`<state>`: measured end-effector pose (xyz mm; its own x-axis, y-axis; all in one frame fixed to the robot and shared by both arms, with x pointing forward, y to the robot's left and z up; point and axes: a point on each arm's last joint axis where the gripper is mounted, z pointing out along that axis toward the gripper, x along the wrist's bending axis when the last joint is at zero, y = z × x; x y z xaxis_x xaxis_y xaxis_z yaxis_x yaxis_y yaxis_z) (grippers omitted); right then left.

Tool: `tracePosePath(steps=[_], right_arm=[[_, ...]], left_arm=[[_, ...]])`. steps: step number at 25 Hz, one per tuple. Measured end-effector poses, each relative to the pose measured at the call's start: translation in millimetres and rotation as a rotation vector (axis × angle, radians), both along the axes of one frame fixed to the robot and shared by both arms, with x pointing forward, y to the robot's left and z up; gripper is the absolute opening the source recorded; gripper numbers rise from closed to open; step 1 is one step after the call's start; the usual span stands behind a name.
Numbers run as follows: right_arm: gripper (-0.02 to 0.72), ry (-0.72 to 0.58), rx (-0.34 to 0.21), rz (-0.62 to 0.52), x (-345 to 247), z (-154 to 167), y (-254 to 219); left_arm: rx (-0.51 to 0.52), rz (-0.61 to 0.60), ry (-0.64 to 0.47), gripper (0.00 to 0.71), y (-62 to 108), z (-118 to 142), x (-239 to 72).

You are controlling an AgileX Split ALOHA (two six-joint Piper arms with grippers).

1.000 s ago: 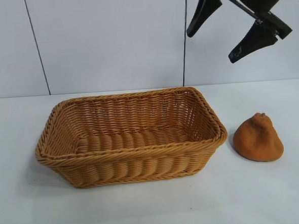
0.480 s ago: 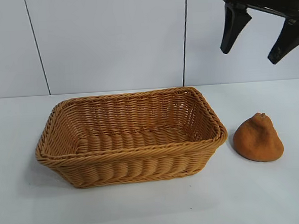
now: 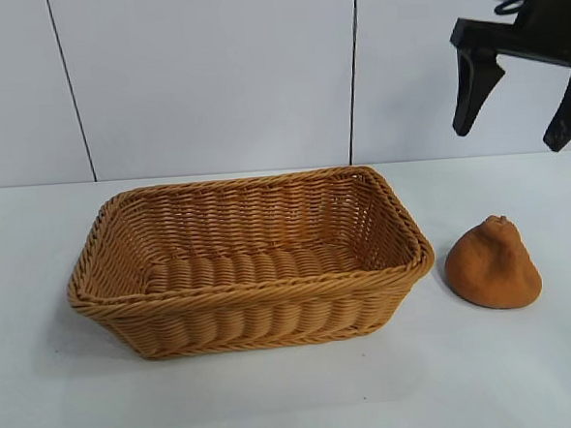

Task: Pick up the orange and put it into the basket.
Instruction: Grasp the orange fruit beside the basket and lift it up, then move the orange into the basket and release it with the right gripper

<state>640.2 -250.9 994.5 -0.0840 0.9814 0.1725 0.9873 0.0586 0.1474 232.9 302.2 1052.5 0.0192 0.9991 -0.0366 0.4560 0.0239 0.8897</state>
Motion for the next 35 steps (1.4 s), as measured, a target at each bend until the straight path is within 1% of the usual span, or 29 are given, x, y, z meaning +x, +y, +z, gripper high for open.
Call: tracePosePath(steps=[5,9,11,13,16,17,18,19,20,23,26,32,35], right_arm=[[0.631,0.123,-0.021,-0.014,9.3,-51.3,-0.4],[0.629,0.194,-0.015,-0.022,11.5,-79.8,0.9],[0.601,0.213,-0.014,-0.024,11.8,-88.1,1.1],[0.539,0.226,-0.015,-0.024,11.9,-93.6,1.1],[0.368,0.239,-0.016,-0.024,11.7,-98.1,1.1],[0.272,0.243,-0.016,-0.023,11.3,-98.1,1.1],[0.146,0.255,-0.016,-0.021,10.2,-98.0,1.1],[0.069,0.261,-0.015,-0.02,9.8,-96.3,1.2],[0.031,0.261,-0.015,-0.017,9.4,-93.8,1.3],[0.033,0.24,-0.011,-0.009,8.3,-80.8,1.3],[0.033,0.18,-0.007,-0.007,6.6,-56.1,1.1],[0.033,-0.016,0.007,-0.003,-5.1,15.6,0.0],[0.033,-0.107,0.012,-0.003,-11.6,43.0,-0.7]], left_arm=[[0.0,0.0,0.0,0.583,0.0,0.0,0.0],[0.0,0.0,0.0,0.583,0.0,0.0,0.0],[0.0,0.0,0.0,0.583,0.0,0.0,0.0],[0.0,0.0,0.0,0.583,0.0,0.0,0.0],[0.0,0.0,0.0,0.583,0.0,0.0,0.0],[0.0,0.0,0.0,0.583,0.0,0.0,0.0],[0.001,0.0,0.0,0.583,0.1,0.0,0.0],[0.001,0.0,0.0,0.583,0.1,0.0,0.0],[0.001,0.0,0.0,0.583,0.1,0.0,0.0],[0.001,0.0,0.0,0.583,0.1,0.0,0.0],[0.001,0.0,0.0,0.583,0.1,0.0,0.0],[0.001,0.0,0.0,0.583,0.1,0.0,0.0],[0.001,0.0,0.0,0.583,0.1,0.0,0.0]])
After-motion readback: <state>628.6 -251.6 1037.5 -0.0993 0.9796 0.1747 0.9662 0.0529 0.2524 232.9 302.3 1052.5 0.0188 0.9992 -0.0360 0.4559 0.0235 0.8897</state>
